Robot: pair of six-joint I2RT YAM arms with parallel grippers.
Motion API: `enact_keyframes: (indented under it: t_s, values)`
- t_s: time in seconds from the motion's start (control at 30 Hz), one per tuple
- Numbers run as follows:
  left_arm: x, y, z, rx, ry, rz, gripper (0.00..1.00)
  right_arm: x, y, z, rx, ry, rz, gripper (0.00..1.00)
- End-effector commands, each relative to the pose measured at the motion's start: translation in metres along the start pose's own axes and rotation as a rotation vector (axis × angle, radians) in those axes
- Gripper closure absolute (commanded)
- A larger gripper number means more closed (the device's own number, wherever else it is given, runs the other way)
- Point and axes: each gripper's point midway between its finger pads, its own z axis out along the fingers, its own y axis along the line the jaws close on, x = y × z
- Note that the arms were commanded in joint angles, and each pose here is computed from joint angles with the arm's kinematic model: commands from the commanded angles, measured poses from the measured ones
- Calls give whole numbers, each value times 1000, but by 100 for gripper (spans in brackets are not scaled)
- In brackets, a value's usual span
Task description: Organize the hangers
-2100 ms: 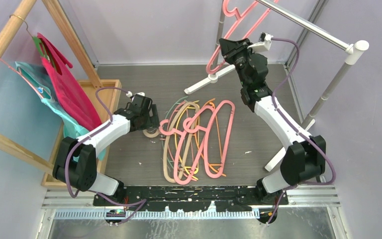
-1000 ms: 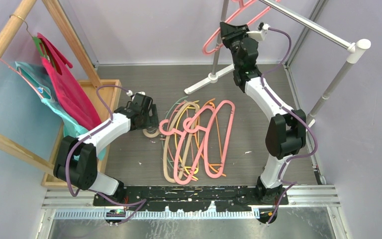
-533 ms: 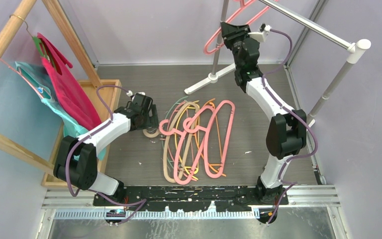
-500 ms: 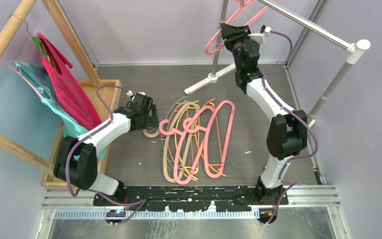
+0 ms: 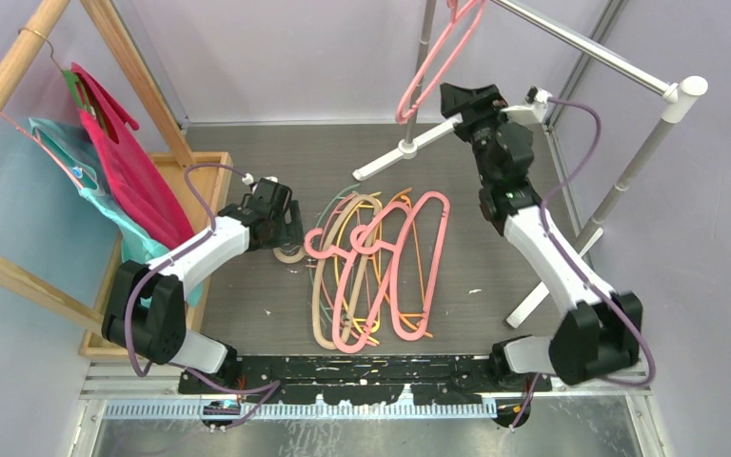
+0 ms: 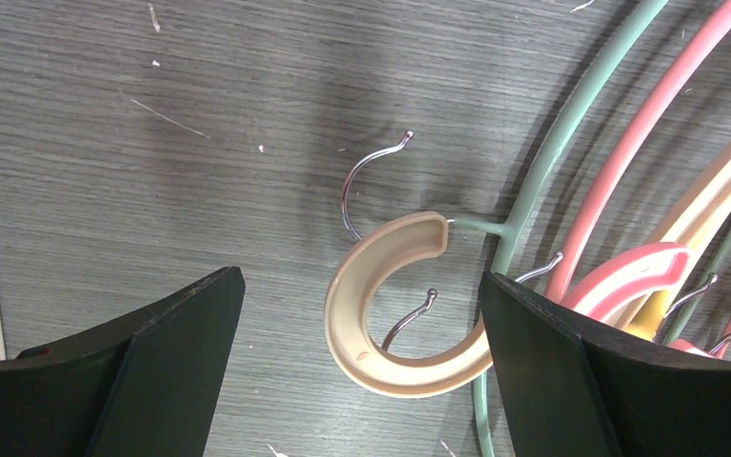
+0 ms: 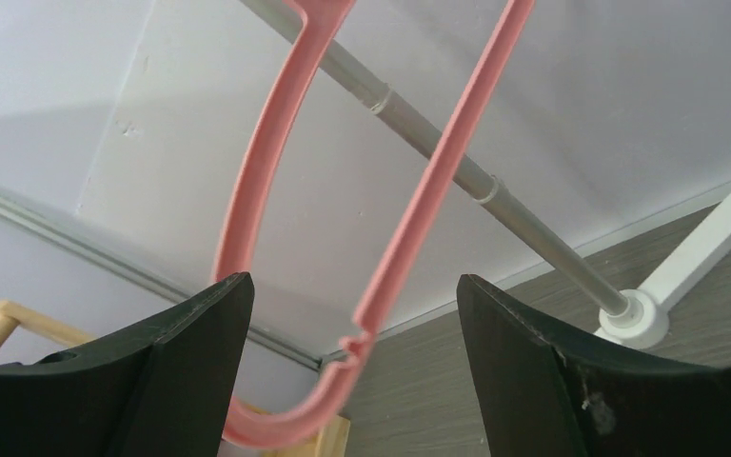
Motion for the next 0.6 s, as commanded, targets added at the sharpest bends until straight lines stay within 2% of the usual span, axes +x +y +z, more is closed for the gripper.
enact_keyframes:
  t_s: [0.0,0.1,0.23,0.4,0.57]
  values:
    - [-12,-3,-10,17,-41,-5,2,-24,2,-44,6,-35,-155,16]
    - [-11,-4,-9,20,-38,-4,2,-5,-35,-69,142,54,-275,16]
    - [-11,-5,-8,22,-35,-1,2,61,-82,-116,276,305,-461,20]
    - [-10,-5,-3,15,-25,0,2,175,-114,-197,295,704,-648,24]
    - [-9,-9,0,26,-21,-14,2,247,-127,-260,270,959,-675,26]
